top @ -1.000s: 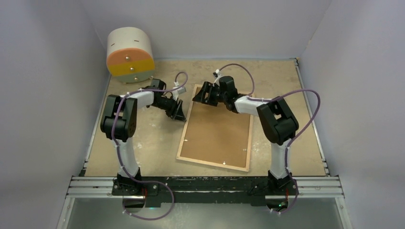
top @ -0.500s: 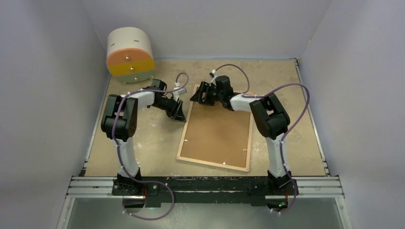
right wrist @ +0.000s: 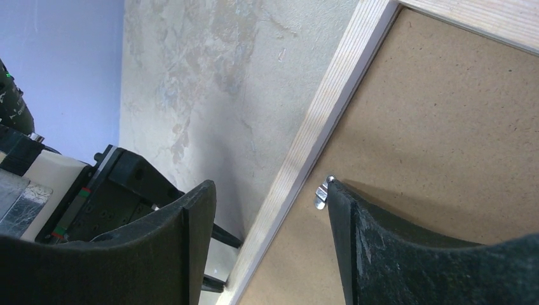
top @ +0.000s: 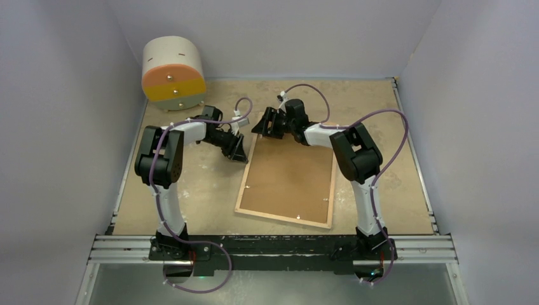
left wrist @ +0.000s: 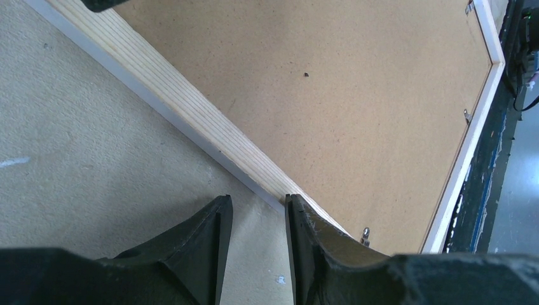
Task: Put the photo into the frame
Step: Install the photo frame at the center of the board.
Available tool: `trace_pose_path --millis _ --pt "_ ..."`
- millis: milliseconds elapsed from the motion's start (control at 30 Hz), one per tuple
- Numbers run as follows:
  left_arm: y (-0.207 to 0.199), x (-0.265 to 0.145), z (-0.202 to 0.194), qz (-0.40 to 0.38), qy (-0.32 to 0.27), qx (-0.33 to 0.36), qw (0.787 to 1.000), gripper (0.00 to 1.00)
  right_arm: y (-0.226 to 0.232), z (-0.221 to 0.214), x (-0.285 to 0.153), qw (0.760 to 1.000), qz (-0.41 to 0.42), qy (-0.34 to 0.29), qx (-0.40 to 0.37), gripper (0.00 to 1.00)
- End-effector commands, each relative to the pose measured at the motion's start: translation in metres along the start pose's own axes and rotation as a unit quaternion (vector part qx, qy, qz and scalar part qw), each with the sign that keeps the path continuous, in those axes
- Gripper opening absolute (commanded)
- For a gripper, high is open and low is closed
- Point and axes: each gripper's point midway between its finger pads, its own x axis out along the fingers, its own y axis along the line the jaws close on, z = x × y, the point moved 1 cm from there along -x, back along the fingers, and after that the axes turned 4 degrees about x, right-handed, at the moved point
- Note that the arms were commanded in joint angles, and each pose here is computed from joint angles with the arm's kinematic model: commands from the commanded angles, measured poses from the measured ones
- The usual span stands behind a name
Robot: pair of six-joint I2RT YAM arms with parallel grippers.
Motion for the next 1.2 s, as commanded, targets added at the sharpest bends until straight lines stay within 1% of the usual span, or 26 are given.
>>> trace_pose_path --millis 0,300,433,667,967,1067,1167 --pt "0.003 0.003 -0.009 0.005 0.013 0.008 1.000 0.39 0.002 -0.008 0.003 1.000 0.011 0.016 0.011 0.67" --pt "0.005 0.004 -0.008 0.006 0.014 0.007 1.000 0.38 0.011 -0.020 0.000 0.999 0.025 0.031 0.018 0.66" --pt "0.004 0.003 -0.006 0.007 0.013 0.009 1.000 0.38 0.009 -0.019 0.001 0.999 0.020 0.029 0.020 0.66" --pt "0.003 0.003 -0.005 0.007 0.013 0.011 1.000 0.38 0.010 -0.007 0.009 0.999 0.020 0.004 0.029 0.66" --pt "0.002 0.003 -0.007 0.005 0.015 0.014 1.000 0.38 0.006 -0.012 0.012 0.999 0.015 0.018 0.033 0.66" --pt "0.001 0.003 -0.006 0.005 0.015 0.015 1.000 0.38 0.010 -0.010 0.010 0.999 0.022 0.017 0.029 0.66" --pt "0.000 0.000 -0.004 0.006 0.015 0.020 1.000 0.37 0.028 -0.007 -0.001 0.998 0.045 0.022 0.023 0.68"
